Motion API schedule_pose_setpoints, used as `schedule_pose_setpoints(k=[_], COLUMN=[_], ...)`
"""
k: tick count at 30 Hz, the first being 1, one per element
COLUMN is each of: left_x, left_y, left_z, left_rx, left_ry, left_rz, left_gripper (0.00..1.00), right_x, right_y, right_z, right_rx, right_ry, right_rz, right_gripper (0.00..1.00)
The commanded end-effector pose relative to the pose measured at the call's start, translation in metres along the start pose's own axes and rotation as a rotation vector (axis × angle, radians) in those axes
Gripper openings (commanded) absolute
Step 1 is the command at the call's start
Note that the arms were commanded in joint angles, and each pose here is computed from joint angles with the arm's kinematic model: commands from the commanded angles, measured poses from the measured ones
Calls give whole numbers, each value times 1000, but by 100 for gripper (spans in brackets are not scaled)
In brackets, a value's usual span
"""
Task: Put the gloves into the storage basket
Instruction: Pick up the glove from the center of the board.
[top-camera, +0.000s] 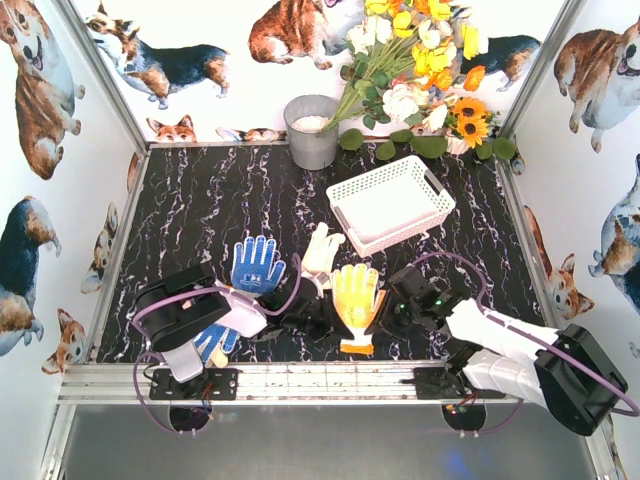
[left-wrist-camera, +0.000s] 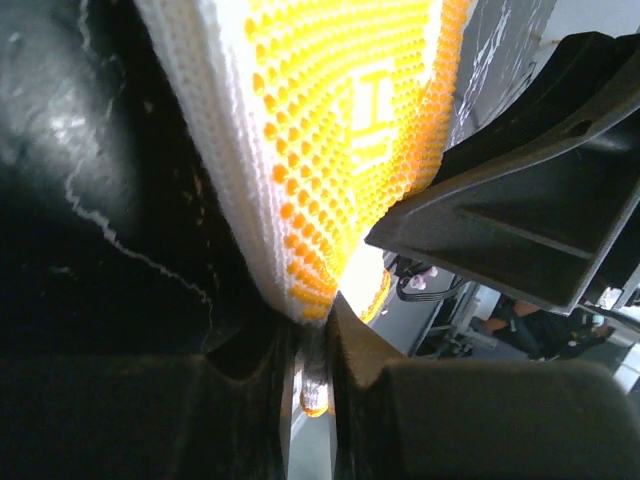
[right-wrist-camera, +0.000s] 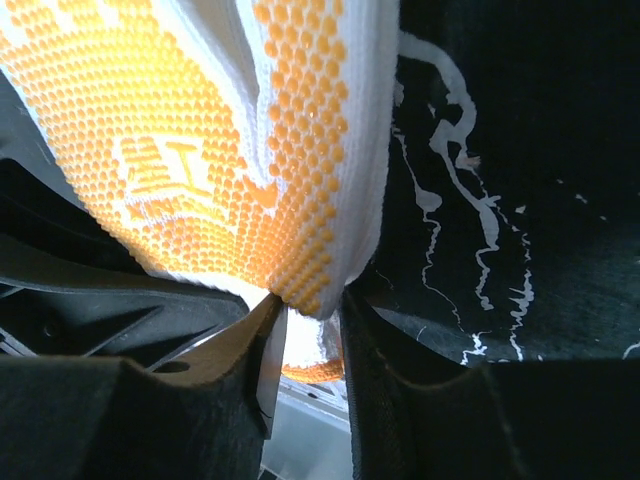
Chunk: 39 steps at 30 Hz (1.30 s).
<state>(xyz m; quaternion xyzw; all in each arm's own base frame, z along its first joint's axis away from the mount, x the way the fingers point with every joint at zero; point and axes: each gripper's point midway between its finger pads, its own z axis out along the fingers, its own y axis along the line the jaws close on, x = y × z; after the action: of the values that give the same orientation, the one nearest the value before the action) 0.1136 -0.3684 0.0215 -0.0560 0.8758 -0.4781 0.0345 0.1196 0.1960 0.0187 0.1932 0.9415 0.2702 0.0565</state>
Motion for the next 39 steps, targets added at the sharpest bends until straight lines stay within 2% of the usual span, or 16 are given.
schedule_pose_setpoints(k=[1, 4, 6, 8, 15, 20, 28, 39], left_x=[5, 1, -5, -11, -23, -25, -23, -19], left_y=[-15, -20, -35, -43, -61, -68, -71, -81], left_z=[-8, -9, -14, -19, -29, -32, -33, -37], left_rx=[45, 32, 66, 100, 168, 207, 240, 281], left_ry=[2, -9, -28, -42, -65, -62, -47, -16], left_rz=[-45, -51, -66, -96, -155, -185, -218, -224], left_gripper=[3, 0, 0, 0, 0, 0, 0, 0], right_x=[-19, -25, -32, -43, -54, -39, -41, -46], right_y=[13, 18, 21, 24, 29, 39, 38, 44], right_z=[-7, -13, -19, -29, -40, -29, -13, 0], right_rx=[-39, -49, -62, -79, -158, -277, -335, -360], right_ry=[-103, -142, -175, -201, -197, -105, -119, -123], right_rz=[-5, 16, 13, 25, 86, 162, 243, 298], right_gripper=[33, 42, 54, 62, 74, 78, 81, 78])
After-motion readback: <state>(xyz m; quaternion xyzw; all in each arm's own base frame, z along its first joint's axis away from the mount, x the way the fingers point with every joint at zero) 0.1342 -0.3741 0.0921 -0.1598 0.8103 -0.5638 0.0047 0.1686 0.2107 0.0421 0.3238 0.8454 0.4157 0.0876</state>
